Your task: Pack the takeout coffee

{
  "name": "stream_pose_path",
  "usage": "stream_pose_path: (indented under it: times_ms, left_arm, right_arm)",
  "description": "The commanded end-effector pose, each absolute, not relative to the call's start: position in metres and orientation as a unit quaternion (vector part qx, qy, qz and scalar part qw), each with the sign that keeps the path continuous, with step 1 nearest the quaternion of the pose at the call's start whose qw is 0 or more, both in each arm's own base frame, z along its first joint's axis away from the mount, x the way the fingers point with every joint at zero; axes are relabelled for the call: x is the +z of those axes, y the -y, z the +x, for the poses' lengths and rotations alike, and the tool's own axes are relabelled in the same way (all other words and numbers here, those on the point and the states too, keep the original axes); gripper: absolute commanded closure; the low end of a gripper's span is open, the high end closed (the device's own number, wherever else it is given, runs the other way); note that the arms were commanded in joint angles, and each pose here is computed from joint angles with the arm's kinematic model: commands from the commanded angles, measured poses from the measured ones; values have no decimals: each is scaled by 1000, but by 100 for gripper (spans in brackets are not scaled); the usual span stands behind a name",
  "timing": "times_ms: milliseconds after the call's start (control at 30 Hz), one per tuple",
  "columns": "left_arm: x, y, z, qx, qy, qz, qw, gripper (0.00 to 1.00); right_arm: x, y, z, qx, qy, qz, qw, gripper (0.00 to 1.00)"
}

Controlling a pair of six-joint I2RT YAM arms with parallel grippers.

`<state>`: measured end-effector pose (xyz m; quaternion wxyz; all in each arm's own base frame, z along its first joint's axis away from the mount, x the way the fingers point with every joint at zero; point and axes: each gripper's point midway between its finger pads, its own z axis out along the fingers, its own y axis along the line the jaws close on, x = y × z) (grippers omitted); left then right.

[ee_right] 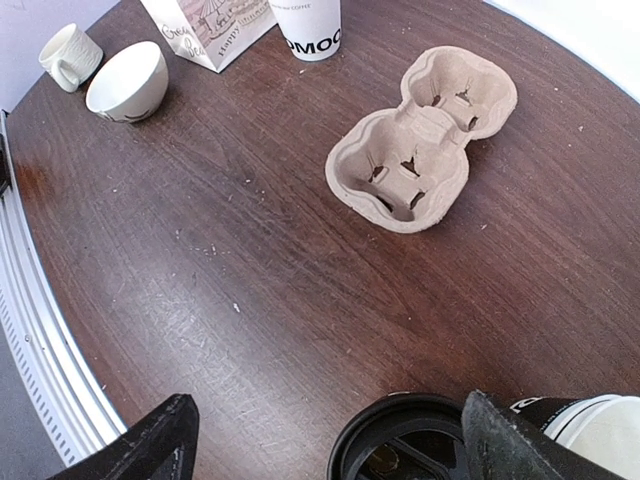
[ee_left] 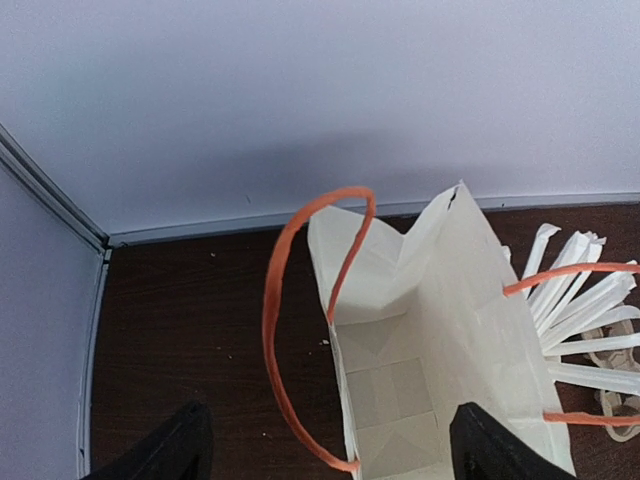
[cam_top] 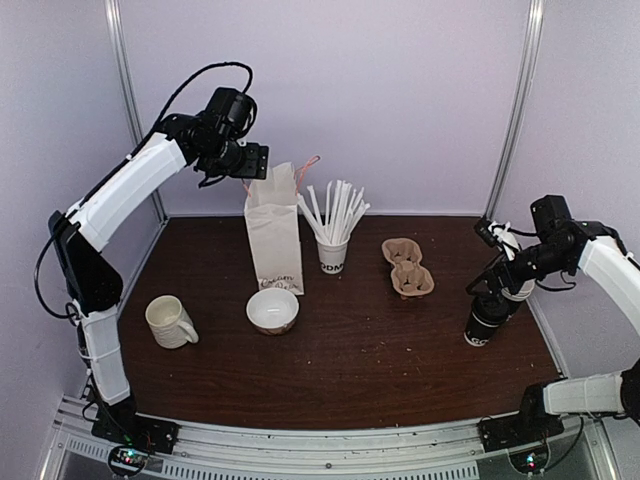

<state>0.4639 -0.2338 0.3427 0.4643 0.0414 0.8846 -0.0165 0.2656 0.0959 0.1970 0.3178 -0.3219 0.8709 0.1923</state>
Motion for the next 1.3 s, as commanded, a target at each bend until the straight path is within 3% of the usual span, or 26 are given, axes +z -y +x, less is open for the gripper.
stream_pose_path:
  times_ms: [0,233,633,800,933,1267]
  left_arm:
    - [341,231,476,-35,-888,20,458,16]
    - [305,235,491,-49,-905,15,423,32]
    - [296,240,500,-58,-907,23,417,78]
    - [305,242,504,-62,-900,28,431,93]
    - [322,244,505,-74,-889,30,450,100]
    - [401,252,486,-143,-841,60,519,100]
  right_arm:
    - [202,-100,264,203,-862,-318,339,5]
    - [202,-102,264,209,-858,-320,343,6]
    - [200,-102,265,209,-858,-321,341,7]
    - [198,-102,265,211,-860,-320,337,7]
    - [197,-101,266,208,-861,-321,336,7]
    - [195,-99,267,200,-863,-321,335,8]
